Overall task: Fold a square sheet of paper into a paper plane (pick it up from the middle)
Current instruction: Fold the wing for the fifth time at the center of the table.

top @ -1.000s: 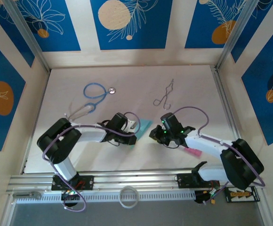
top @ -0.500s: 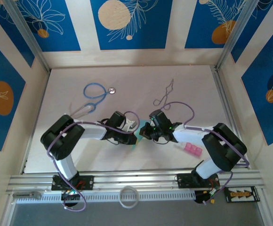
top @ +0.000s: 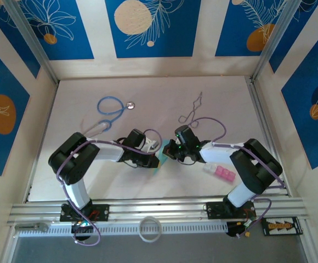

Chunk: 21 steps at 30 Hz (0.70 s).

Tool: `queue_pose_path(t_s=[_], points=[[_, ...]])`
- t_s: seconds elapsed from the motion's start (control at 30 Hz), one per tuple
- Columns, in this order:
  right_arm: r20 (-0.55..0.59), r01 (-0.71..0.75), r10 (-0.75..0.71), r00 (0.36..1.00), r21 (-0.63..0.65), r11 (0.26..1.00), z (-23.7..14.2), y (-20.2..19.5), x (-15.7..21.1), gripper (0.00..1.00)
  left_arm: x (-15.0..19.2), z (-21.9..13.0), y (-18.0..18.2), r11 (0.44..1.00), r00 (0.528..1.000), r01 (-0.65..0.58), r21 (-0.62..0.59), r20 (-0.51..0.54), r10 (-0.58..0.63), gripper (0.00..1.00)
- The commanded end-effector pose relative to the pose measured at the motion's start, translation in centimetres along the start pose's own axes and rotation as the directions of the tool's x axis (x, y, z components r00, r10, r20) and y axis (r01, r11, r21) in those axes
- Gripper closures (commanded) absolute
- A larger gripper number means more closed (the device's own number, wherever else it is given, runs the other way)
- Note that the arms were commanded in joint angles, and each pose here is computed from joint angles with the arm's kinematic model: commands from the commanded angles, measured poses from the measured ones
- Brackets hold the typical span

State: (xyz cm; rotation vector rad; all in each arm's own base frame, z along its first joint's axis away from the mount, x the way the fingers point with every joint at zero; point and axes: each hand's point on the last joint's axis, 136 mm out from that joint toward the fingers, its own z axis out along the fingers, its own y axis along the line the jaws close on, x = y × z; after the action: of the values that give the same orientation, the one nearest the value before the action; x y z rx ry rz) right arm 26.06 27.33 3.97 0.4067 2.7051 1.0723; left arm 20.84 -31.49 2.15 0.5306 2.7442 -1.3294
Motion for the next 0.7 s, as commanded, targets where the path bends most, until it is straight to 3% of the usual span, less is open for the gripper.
queue_pose_path(t_s=[0.0, 0.67], points=[[0.004, -0.016, 0.016, 1.000, 0.002, 1.000, 0.4, 0.2, -0.5, 0.95, 0.5, 0.3, 0.7, 1.000, 0.999, 0.031, 0.003, -0.031, -0.031, 1.00], [0.013, -0.066, 0.066, 0.998, 0.064, 0.996, 1.2, -1.9, -1.2, 0.97, 1.0, -0.1, 0.5, 1.000, 0.999, 0.021, 0.023, -0.027, -0.021, 0.91]])
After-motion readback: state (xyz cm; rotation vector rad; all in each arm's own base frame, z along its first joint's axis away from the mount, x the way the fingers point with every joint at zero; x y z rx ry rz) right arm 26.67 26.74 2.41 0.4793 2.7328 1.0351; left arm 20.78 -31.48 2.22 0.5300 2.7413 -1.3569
